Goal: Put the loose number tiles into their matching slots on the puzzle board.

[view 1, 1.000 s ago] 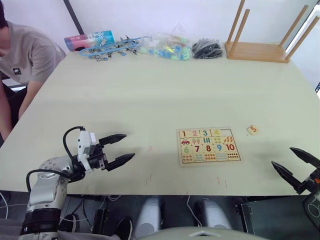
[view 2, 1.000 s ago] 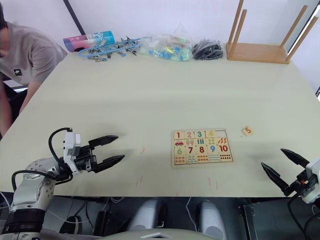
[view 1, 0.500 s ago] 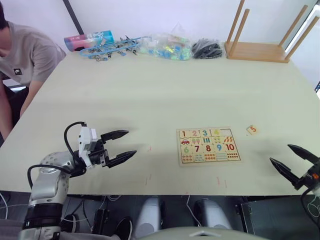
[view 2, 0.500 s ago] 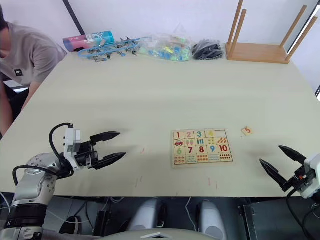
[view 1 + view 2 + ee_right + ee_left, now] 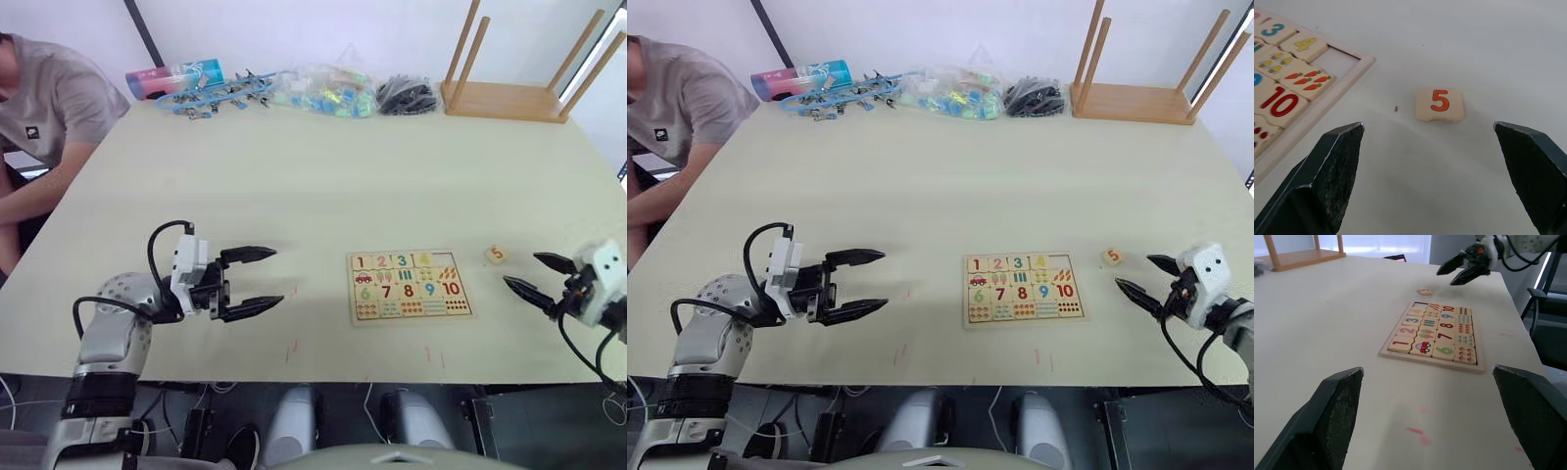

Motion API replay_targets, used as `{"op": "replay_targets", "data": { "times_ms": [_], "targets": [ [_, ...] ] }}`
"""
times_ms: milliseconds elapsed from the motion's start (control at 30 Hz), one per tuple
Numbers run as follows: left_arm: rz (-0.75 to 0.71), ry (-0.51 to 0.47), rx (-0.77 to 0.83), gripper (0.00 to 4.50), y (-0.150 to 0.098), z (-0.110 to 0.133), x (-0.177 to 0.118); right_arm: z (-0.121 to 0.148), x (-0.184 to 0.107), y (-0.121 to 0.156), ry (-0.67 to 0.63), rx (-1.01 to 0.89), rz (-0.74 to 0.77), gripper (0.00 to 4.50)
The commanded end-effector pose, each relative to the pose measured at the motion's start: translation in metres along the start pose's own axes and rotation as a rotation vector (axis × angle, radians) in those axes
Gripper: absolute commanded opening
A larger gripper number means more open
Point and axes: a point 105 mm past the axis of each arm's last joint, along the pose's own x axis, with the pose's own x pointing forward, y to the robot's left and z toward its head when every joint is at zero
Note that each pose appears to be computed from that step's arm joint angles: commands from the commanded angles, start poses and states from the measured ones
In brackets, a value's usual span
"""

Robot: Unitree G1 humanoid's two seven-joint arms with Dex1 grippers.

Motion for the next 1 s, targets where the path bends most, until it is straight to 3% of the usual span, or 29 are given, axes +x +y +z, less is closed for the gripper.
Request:
{"op": "replay_targets", "data": {
  "times_ms": [33, 233, 567, 767, 833, 1000],
  "targets": [
    [-0.058, -0.031, 0.05, 4.5, -0.002, 0.014, 0.008, 0.007, 0.009, -0.011, 0.029, -0.033, -0.017, 4.43],
    [-0.097, -0.043, 0.072, 4.5, -0.001, 0.02, 0.013, 0.006, 0.032, -0.02, 0.07, -0.018, -0.01, 4.43],
    [-0.131, -0.061, 0.077, 4.5, -0.008, 0.024, 0.012, -0.007, 0.047, -0.005, 0.135, 0.024, 0.055, 4.43],
    [-0.141, -0.063, 0.08, 4.5, -0.008, 0.023, 0.011, -0.014, 0.043, -0.003, 0.147, 0.037, 0.039, 1.83],
    [-0.146, -0.064, 0.081, 4.5, -0.009, 0.022, 0.011, -0.014, 0.041, -0.003, 0.131, 0.054, 0.015, 1.55],
    [-0.16, -0.065, 0.082, 4.5, -0.01, 0.021, 0.013, -0.011, 0.035, -0.005, 0.105, 0.07, -0.067, 1.55]
  ]
}}
